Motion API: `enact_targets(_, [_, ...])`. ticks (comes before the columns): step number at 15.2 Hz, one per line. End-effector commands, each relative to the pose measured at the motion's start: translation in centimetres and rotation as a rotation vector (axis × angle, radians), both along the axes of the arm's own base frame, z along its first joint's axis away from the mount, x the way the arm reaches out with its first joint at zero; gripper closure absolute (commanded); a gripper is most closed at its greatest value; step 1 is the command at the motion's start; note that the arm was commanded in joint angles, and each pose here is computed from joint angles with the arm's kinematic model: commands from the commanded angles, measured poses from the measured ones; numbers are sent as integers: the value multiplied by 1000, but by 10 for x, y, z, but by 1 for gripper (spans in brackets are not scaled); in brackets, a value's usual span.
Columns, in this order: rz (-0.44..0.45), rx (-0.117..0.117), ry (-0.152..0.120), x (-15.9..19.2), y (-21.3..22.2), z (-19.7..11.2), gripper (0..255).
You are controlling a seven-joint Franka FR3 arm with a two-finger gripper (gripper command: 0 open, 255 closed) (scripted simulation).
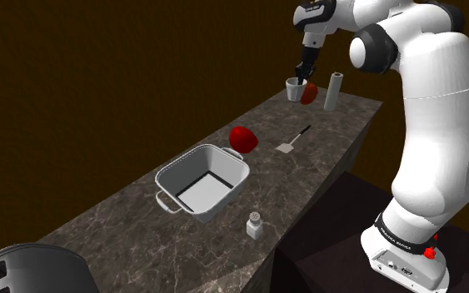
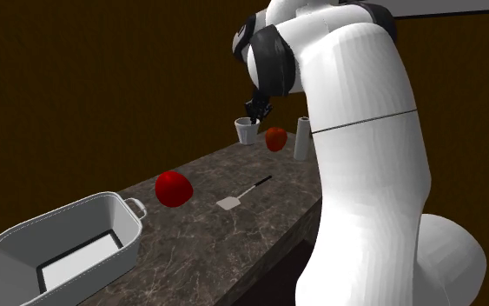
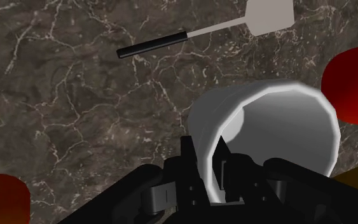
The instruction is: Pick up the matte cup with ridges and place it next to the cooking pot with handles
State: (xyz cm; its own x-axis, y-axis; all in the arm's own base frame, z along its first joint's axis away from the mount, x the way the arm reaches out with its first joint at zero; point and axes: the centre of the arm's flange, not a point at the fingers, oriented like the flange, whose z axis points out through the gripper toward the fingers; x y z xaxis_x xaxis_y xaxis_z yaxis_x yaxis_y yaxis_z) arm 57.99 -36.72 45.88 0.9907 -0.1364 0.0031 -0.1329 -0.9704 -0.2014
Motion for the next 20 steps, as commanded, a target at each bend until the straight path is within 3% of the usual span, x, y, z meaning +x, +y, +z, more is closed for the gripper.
enact_targets(1, [0, 0, 0, 1, -1, 10, 255])
enact_targets(5, [0, 0, 0, 1, -1, 31, 255])
enact_targets(20, [0, 0, 0, -85, 178, 31, 255])
